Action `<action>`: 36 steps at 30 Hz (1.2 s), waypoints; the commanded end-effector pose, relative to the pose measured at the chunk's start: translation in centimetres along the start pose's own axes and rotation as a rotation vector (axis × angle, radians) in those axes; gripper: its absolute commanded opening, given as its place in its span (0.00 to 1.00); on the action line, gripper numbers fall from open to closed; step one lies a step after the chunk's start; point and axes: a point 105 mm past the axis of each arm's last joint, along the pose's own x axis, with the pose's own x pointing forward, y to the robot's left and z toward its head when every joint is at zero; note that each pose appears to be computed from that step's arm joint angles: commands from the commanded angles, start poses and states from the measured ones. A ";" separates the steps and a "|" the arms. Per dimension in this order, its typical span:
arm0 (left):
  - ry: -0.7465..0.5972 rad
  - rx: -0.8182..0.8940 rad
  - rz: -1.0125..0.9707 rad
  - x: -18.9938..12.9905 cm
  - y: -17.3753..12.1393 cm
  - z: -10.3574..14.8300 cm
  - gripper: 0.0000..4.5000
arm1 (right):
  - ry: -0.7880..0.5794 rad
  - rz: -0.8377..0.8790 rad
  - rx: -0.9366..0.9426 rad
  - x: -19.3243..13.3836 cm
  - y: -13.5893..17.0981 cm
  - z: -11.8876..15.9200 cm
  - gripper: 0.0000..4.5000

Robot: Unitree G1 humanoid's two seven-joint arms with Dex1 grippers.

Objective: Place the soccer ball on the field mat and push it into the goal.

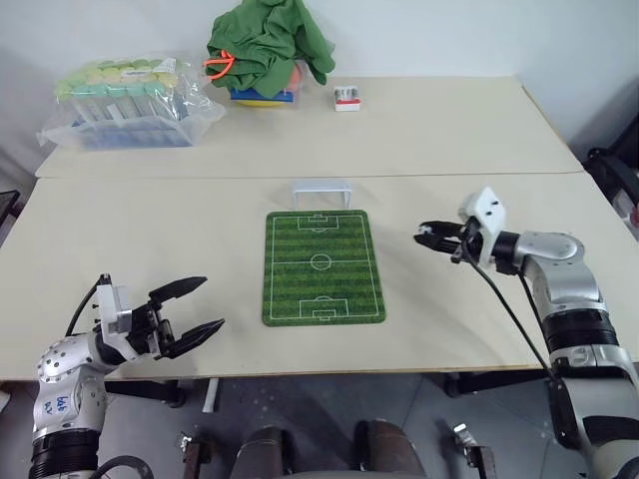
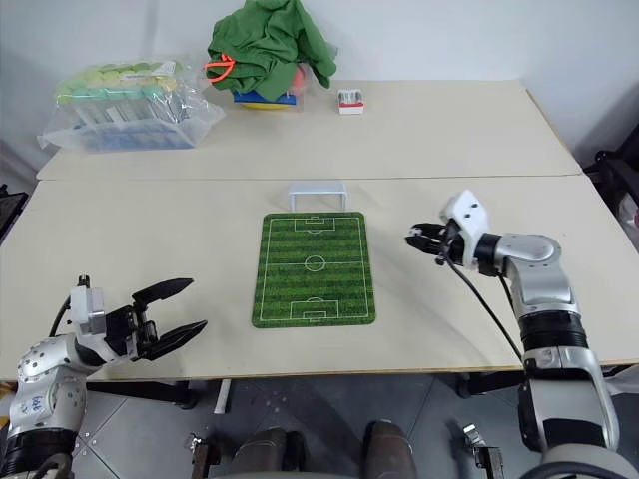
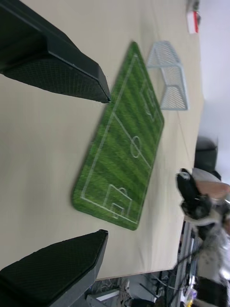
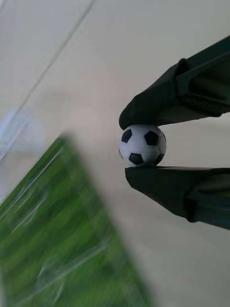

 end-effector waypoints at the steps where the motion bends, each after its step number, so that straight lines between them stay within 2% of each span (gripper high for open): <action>1: 0.037 0.042 0.019 -1.3 0.5 0.1 1.00 | -0.049 0.225 -0.066 3.0 5.8 3.6 0.19; 4: 0.067 0.060 0.031 -1.8 1.0 -0.4 1.00 | -0.022 0.379 -0.102 4.4 9.6 3.5 0.19; 10: 0.070 0.073 0.038 -1.8 0.8 -0.7 1.00 | 0.031 0.490 -0.126 6.4 12.4 1.7 0.19; 28: 0.051 0.089 0.058 -1.9 -0.7 0.2 1.00 | 0.045 0.552 -0.128 8.7 12.8 0.3 0.19; 36: 0.047 0.093 0.064 -1.7 -0.5 0.6 1.00 | 0.034 0.549 -0.128 8.5 12.5 0.4 0.79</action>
